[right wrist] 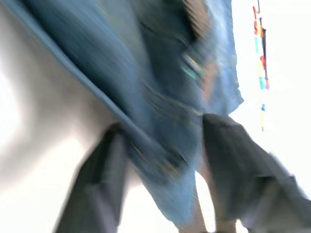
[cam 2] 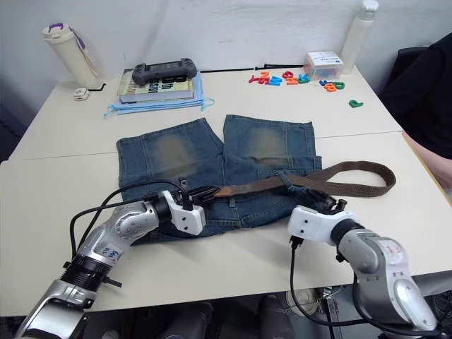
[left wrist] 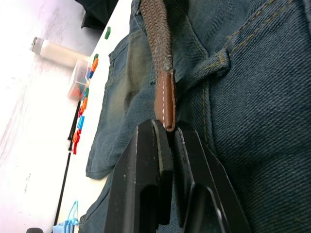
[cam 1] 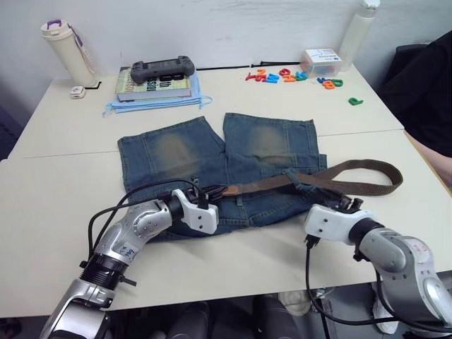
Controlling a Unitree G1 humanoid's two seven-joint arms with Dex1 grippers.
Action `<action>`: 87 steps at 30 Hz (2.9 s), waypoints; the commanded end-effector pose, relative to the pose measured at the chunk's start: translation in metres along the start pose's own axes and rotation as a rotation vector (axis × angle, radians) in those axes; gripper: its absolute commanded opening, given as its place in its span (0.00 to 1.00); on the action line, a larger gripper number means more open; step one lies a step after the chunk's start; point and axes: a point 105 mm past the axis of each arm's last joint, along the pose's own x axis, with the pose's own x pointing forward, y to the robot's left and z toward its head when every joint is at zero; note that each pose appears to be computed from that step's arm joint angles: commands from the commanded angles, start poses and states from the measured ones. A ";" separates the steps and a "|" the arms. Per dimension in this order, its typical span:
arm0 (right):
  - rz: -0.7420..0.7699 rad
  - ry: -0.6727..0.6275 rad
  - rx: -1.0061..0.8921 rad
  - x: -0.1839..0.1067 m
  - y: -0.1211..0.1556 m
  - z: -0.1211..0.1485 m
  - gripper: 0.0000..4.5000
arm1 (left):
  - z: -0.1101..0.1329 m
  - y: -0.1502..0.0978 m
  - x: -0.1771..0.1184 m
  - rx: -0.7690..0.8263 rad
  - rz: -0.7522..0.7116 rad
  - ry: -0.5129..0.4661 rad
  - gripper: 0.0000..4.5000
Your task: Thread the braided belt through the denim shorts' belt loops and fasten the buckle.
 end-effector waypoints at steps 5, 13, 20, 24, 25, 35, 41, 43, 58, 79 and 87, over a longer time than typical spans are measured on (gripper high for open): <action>-0.053 -0.253 0.587 -0.023 -0.038 0.049 0.63 | 0.005 0.007 0.004 -0.007 0.033 -0.018 0.00; 0.281 -0.423 1.450 -0.012 -0.006 0.101 0.63 | 0.007 0.010 0.007 -0.008 0.049 -0.023 0.00; 0.248 -0.430 1.936 0.015 0.003 0.118 0.63 | 0.010 0.013 0.008 0.000 0.064 -0.031 0.00; 0.261 -0.416 2.058 0.023 0.006 0.121 0.63 | 0.012 0.017 0.007 0.008 0.087 -0.039 0.00; 0.263 -0.410 2.073 0.025 0.006 0.121 0.63 | 0.012 0.018 0.007 0.011 0.092 -0.040 0.00; 0.393 -0.512 2.211 0.035 -0.004 0.146 0.63 | 0.016 0.026 0.007 0.042 0.142 -0.047 0.00; 0.427 -0.532 2.144 0.033 -0.007 0.139 0.63 | 0.014 0.028 0.008 0.042 0.144 -0.041 0.00; 0.456 -0.538 2.074 0.028 -0.007 0.136 0.63 | 0.013 0.027 0.009 0.039 0.142 -0.041 0.00; 0.630 -0.338 2.301 0.024 -0.014 0.137 0.63 | 0.014 0.024 0.007 0.034 0.137 -0.045 0.00; 0.450 -0.210 2.428 0.043 -0.002 0.090 0.63 | 0.011 0.027 0.004 0.037 0.145 -0.036 0.00; 0.385 -0.268 2.451 0.053 -0.017 0.085 0.63 | 0.011 0.024 0.002 0.038 0.135 -0.038 0.00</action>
